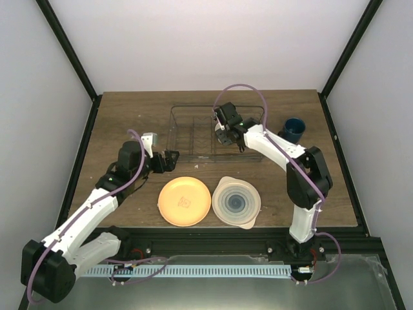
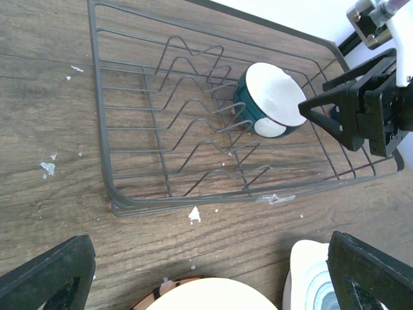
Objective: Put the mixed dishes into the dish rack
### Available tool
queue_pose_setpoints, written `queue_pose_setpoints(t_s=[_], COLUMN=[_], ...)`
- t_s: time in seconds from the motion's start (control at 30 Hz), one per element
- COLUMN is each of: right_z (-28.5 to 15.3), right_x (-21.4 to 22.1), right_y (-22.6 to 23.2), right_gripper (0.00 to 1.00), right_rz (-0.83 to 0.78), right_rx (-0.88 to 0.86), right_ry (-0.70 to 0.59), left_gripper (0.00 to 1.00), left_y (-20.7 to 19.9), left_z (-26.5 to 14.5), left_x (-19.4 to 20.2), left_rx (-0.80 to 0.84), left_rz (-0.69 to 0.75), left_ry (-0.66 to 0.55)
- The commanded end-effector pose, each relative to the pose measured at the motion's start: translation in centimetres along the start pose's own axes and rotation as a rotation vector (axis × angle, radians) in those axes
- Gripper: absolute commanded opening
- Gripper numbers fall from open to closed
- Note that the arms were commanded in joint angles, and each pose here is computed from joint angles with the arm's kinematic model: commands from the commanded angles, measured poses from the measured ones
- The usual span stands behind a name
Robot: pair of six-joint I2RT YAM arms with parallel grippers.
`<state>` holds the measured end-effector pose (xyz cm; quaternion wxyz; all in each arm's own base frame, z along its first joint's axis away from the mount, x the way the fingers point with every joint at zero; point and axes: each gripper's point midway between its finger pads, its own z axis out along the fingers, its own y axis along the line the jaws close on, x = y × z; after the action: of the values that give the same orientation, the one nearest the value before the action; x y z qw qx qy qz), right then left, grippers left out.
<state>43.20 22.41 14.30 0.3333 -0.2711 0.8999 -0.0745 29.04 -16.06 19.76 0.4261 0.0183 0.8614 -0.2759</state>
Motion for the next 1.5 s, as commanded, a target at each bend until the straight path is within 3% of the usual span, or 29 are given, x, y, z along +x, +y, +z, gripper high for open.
queue_pose_setpoints(t_s=[0.0, 0.17, 0.27, 0.4, 0.63, 0.93, 1.17, 1.47], right_z=[-1.1, -3.4, -5.9, -7.9, -9.8, -12.2, -13.5, -14.7], right_x=[-0.9, -0.1, 0.3, 2.2, 4.2, 5.8, 6.9, 7.6], right_y=[-1.3, -4.5, -5.0, -6.5, -6.6, -7.0, -7.4, -7.7], right_gripper=[0.52, 0.59, 0.65, 0.66, 0.65, 0.62, 0.62, 0.63], right_rz=[0.035, 0.300, 0.379, 0.417, 0.435, 0.483, 0.499, 0.506], right_rx=[0.022, 0.060, 0.044, 0.117, 0.107, 0.093, 0.108, 0.107], right_ry=[-0.029, -0.028, -0.084, -0.068, -0.088, -0.123, -0.119, -0.123], left_gripper=[1.00, 1.00, 1.00, 1.00, 1.00, 0.90, 0.84, 0.82], left_y=[-1.2, -1.7, -3.0, -4.3, -6.2, -10.8, -10.3, -8.5], left_z=[0.5, 3.7, 6.6, 10.7, 17.1, 21.1, 23.7, 26.2], left_x=[-1.0, -4.1, -6.3, -7.9, -6.2, -4.4, -3.7, -2.1], left_rx=[0.043, -0.012, 0.013, 0.031, 0.014, 0.063, 0.022, -0.039], left_rz=[0.050, 0.155, 0.182, 0.183, 0.248, 0.379, 0.401, 0.417], left_ry=[0.015, 0.074, 0.114, 0.147, 0.260, 0.299, 0.332, 0.372])
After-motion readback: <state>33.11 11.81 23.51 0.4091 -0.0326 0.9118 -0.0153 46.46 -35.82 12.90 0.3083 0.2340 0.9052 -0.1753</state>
